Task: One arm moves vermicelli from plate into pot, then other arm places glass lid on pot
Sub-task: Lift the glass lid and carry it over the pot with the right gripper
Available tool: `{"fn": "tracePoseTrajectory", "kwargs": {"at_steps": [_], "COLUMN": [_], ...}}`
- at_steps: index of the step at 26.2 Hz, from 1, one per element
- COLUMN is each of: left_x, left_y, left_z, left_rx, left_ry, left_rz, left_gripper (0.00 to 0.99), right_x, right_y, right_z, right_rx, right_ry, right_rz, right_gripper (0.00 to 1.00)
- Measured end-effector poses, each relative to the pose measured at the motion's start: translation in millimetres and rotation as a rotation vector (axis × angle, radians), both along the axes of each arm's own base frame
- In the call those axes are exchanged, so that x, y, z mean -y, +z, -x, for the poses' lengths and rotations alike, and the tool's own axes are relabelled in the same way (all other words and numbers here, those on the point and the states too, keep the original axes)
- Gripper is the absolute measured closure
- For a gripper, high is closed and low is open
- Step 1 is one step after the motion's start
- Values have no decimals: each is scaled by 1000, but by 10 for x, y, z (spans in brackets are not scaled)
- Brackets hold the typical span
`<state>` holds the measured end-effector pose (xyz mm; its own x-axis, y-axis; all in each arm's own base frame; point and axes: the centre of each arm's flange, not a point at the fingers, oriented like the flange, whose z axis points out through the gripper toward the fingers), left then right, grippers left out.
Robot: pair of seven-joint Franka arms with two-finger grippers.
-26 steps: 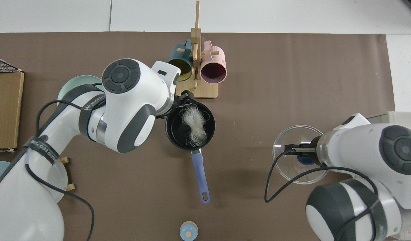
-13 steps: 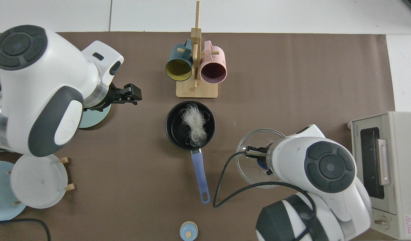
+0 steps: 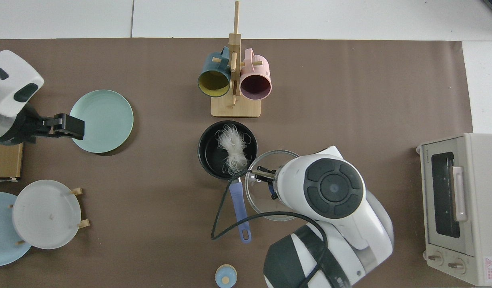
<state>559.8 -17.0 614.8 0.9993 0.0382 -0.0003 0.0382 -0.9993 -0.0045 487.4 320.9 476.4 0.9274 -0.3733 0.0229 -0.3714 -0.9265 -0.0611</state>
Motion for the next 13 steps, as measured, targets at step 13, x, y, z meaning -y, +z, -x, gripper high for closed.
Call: {"fn": "tracePoseTrajectory", "kwargs": {"at_steps": [13], "left_x": [-126], "left_y": [-2], "left_z": [28], "left_rx": [-2], "left_ry": [11], "left_rz": [52], "left_gripper": [4], "right_x": [-750], "right_y": [-306], "right_z": [-390], "right_rx": [1], "right_ry": [-57], "right_rz": [48], "right_gripper": [498]}}
